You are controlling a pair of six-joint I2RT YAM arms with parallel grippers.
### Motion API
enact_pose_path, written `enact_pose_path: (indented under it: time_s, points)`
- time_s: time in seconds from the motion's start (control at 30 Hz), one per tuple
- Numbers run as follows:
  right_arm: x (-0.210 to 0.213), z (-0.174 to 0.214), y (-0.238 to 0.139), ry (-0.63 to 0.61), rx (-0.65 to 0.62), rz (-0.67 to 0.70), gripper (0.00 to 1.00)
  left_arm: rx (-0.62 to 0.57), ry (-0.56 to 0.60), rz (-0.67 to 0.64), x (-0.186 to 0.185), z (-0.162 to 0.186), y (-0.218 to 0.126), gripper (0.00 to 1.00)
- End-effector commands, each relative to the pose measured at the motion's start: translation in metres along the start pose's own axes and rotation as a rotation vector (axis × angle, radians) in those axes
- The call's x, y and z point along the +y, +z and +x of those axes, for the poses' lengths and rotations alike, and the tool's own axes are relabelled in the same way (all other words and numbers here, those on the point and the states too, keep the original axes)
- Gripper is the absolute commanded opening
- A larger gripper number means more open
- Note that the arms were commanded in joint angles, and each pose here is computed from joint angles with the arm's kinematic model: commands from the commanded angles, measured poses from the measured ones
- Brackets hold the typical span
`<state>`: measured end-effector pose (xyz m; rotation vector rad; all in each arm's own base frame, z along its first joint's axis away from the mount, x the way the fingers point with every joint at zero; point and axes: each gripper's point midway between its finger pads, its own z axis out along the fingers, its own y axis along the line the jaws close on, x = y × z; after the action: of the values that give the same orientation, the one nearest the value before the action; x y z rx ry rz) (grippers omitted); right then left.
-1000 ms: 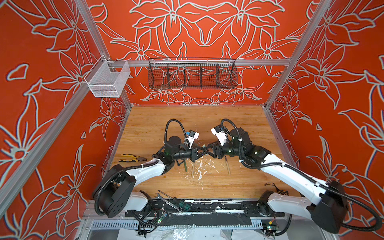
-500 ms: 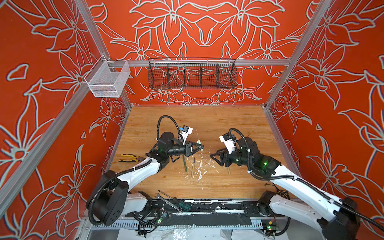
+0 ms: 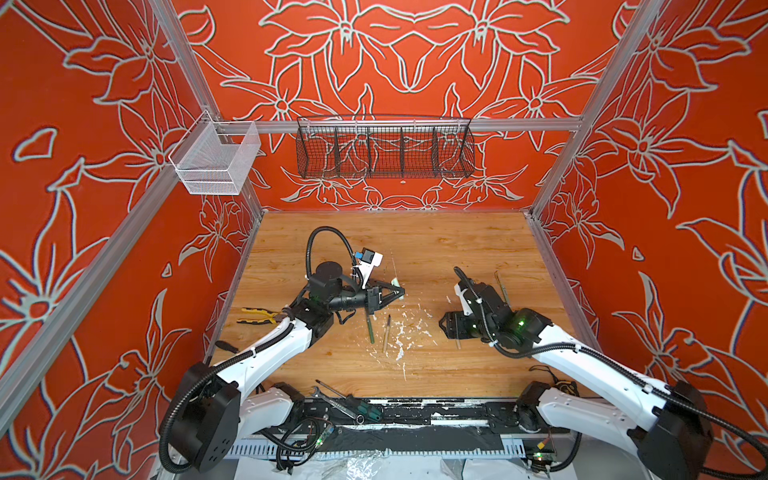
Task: Insert the pens into the pen caps
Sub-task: 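Move the right gripper to a beige black-tipped pen and grasp it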
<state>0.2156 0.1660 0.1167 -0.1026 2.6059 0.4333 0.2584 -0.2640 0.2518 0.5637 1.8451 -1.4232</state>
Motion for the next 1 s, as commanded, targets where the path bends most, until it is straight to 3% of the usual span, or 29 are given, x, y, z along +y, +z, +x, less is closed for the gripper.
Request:
enact_pose_path:
  time_s: [0.0,0.03,0.07,0.43,0.7,0.97]
  points:
    - [-0.039,0.019,-0.006,0.037,0.038,0.18,0.86,-0.012,0.027,0.006,-0.004,-0.009,-0.001,0.0]
    - [-0.043,0.021,-0.007,0.027,0.046,0.203,0.96,-0.014,0.027,0.01,-0.005,-0.009,-0.001,0.0]
    - [-0.047,0.022,-0.009,0.018,0.05,0.221,0.98,-0.014,0.025,0.008,-0.004,-0.009,-0.001,0.0]
    - [-0.069,0.015,-0.004,0.02,0.107,0.296,0.96,-0.009,0.045,-0.015,-0.003,-0.007,-0.004,0.0]
    - [-0.07,0.005,0.016,0.009,0.162,0.329,0.79,-0.019,0.074,-0.041,-0.005,-0.006,-0.01,0.0]
    - [-0.066,0.008,0.037,0.03,0.213,0.297,0.71,-0.023,0.098,-0.06,-0.005,-0.007,-0.013,0.0]
